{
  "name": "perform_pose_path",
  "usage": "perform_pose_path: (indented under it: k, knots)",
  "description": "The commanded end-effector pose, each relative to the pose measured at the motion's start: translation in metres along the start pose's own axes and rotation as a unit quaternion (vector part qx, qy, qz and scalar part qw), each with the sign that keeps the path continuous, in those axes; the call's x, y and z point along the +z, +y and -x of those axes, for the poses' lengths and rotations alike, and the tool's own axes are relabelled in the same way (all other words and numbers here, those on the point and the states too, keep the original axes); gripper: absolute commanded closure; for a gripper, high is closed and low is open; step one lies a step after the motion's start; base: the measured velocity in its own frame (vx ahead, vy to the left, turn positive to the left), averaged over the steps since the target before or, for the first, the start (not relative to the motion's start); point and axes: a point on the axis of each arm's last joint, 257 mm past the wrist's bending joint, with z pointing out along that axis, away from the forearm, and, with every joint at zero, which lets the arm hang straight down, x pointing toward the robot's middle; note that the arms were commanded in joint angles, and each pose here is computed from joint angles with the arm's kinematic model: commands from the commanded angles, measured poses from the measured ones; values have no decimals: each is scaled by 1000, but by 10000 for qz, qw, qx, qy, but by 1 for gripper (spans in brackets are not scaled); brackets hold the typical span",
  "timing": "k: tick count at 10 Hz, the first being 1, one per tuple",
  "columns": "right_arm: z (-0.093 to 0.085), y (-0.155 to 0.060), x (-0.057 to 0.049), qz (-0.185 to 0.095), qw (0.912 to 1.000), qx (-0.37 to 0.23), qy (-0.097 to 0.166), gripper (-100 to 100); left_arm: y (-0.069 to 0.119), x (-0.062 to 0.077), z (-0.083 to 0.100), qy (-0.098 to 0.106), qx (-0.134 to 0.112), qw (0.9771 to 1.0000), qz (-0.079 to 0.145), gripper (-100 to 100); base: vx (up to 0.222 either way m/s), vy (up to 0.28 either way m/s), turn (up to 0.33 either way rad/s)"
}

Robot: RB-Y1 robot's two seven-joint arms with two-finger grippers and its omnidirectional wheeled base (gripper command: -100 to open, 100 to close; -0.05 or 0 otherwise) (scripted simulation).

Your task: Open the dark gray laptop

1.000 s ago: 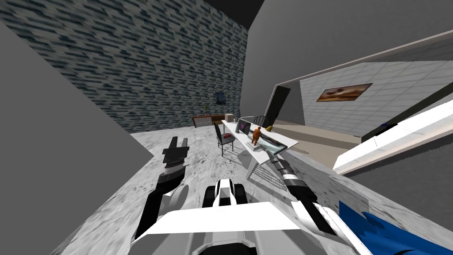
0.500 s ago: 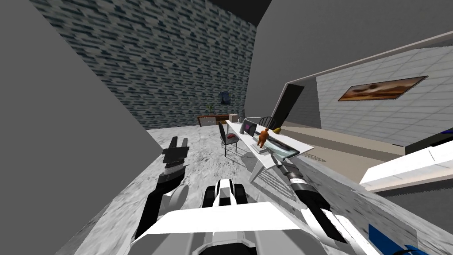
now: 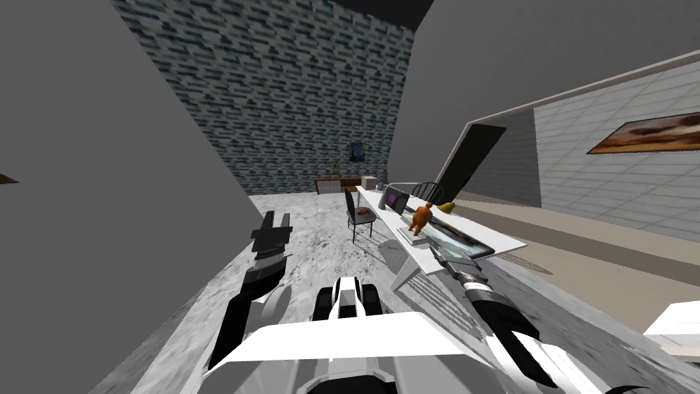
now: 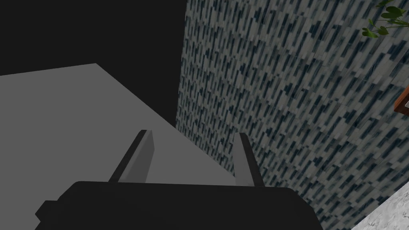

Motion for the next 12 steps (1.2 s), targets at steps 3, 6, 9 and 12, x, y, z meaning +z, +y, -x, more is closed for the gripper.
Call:
perform_pose_path:
  k: [3,6,9,12]
  knots:
    - [-18,-44,-7,-346,9874,-1498,376,-100,0,0,0,0,1,10000,0,0,40,-29,206]
    - [-23,-61,-9,-451,9733,-2189,530,-100,0,0,0,0,1,10000,0,0,46,-39,168]
    - [-29,-94,-14,-656,9429,-3169,790,-100,0,0,0,0,1,10000,1,0,49,-46,219]
    - [-30,-109,-16,-717,9156,-3845,931,-100,0,0,0,0,1,10000,1,0,46,-60,160]
